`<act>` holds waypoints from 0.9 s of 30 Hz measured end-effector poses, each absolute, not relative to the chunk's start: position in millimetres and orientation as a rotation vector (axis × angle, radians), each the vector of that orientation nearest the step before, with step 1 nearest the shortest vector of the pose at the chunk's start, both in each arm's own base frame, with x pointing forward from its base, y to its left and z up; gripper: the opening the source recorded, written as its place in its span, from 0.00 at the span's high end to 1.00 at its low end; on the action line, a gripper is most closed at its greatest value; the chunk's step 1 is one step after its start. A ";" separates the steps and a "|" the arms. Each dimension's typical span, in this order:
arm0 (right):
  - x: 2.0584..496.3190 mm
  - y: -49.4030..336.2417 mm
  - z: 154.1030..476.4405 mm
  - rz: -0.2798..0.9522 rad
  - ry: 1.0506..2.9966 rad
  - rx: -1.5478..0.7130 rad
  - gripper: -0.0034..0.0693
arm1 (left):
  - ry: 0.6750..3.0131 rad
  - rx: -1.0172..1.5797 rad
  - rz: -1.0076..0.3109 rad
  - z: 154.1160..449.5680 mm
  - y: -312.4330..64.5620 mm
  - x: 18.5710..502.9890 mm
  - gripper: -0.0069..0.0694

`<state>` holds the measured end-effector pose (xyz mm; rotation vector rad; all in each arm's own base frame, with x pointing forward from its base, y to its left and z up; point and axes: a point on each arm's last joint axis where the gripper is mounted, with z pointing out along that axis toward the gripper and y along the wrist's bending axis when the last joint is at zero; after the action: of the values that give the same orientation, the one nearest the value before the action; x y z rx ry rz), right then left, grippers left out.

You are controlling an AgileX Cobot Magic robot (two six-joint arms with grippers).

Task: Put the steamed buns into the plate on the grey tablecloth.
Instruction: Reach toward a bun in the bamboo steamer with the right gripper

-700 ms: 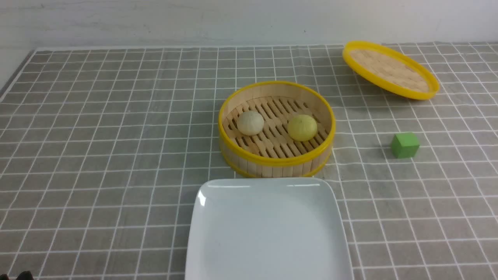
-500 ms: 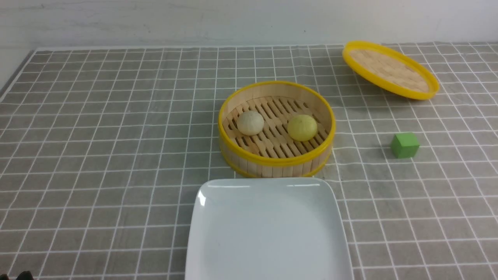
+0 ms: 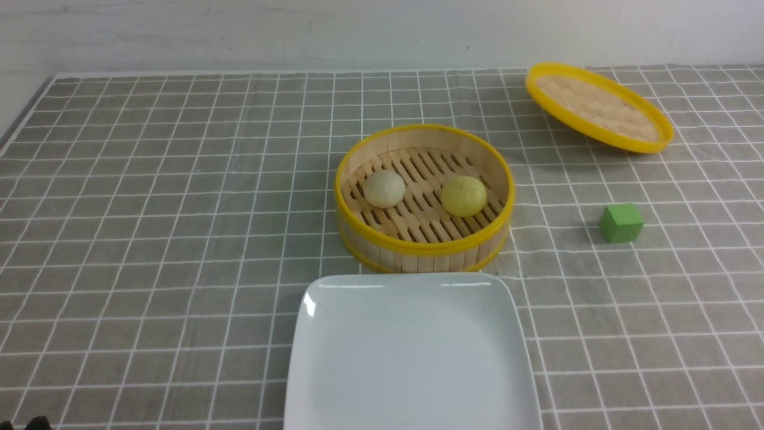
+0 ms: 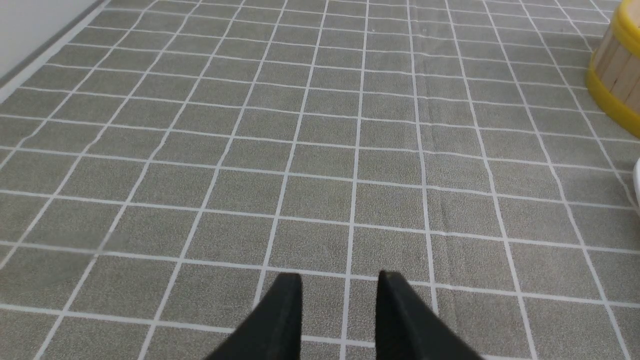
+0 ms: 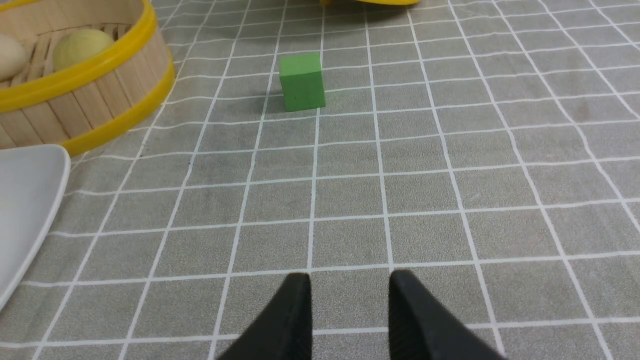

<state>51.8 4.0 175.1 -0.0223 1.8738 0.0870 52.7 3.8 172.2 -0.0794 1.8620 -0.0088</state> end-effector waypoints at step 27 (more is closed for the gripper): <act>52.8 3.2 176.1 0.069 1.847 -0.030 0.62 | 1.810 -0.546 -0.526 172.8 -7.0 52.6 0.60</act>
<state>52.8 3.2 176.1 -0.0301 1.8470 0.0688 52.6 -7.0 172.8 -0.5462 1.8101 -0.5255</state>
